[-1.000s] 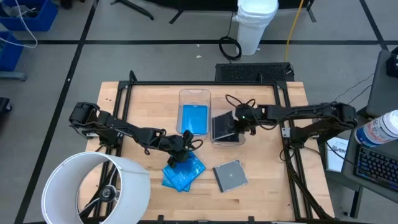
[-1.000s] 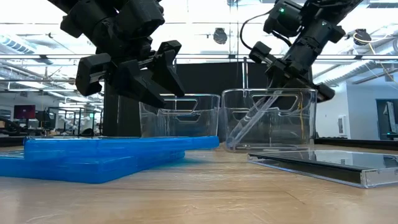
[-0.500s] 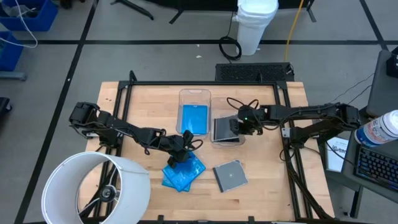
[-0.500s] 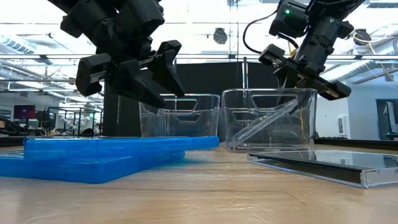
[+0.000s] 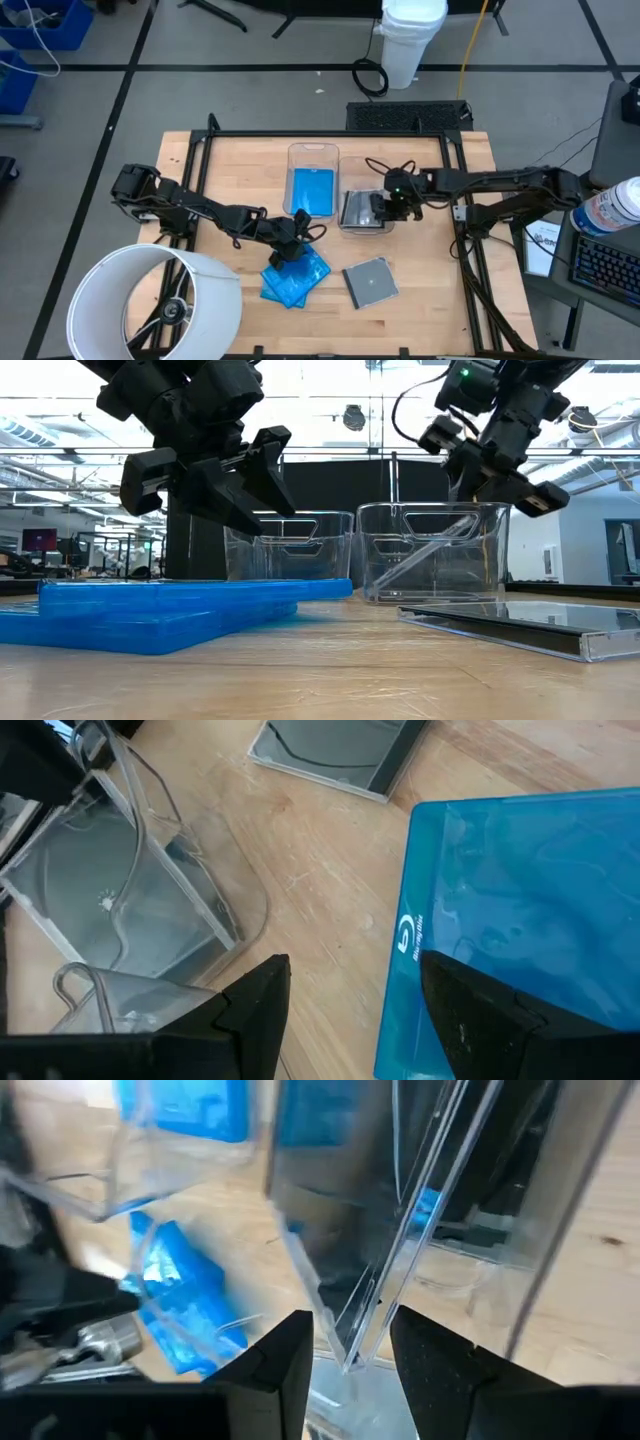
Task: Pick & place jewel cases by type
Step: Put the black CD case into the right transparent bin, then put the blue CD case into the left transparent bin
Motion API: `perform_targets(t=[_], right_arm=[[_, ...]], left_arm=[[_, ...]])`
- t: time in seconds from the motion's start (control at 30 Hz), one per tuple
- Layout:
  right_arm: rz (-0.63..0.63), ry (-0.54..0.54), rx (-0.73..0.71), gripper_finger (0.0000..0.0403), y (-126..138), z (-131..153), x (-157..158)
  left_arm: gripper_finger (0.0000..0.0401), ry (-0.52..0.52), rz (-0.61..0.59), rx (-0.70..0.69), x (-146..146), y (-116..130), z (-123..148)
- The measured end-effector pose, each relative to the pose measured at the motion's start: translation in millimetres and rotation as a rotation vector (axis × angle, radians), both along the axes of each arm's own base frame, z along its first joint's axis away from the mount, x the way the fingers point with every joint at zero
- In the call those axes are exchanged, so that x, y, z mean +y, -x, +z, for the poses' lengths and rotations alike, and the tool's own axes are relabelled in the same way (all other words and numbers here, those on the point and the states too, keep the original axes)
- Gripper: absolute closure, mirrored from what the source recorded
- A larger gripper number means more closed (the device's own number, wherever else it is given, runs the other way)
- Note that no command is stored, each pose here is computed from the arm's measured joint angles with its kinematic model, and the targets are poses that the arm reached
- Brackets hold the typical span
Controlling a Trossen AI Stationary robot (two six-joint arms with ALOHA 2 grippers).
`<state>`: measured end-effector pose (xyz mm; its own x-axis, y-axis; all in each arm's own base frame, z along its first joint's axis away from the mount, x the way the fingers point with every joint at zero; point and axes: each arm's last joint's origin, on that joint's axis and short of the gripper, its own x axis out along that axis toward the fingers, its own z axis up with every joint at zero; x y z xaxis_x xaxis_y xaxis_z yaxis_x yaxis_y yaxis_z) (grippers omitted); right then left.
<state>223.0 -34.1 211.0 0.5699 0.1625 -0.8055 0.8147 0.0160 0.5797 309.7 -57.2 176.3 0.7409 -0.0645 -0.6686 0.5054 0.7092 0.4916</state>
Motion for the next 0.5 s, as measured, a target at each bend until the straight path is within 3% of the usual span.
perform_targets(t=[0.37, 0.5], right_arm=[[0.012, 0.019, -0.018, 0.0273, 18.2, 15.4, 3.2], [0.037, 0.082, -0.083, 0.0273, 19.3, 22.3, 1.0]], left_arm=[[0.0174, 0.009, 0.007, -0.022, -0.2, -1.4, 1.6], [0.0174, 0.014, 0.011, -0.034, -0.3, -2.2, 2.5]])
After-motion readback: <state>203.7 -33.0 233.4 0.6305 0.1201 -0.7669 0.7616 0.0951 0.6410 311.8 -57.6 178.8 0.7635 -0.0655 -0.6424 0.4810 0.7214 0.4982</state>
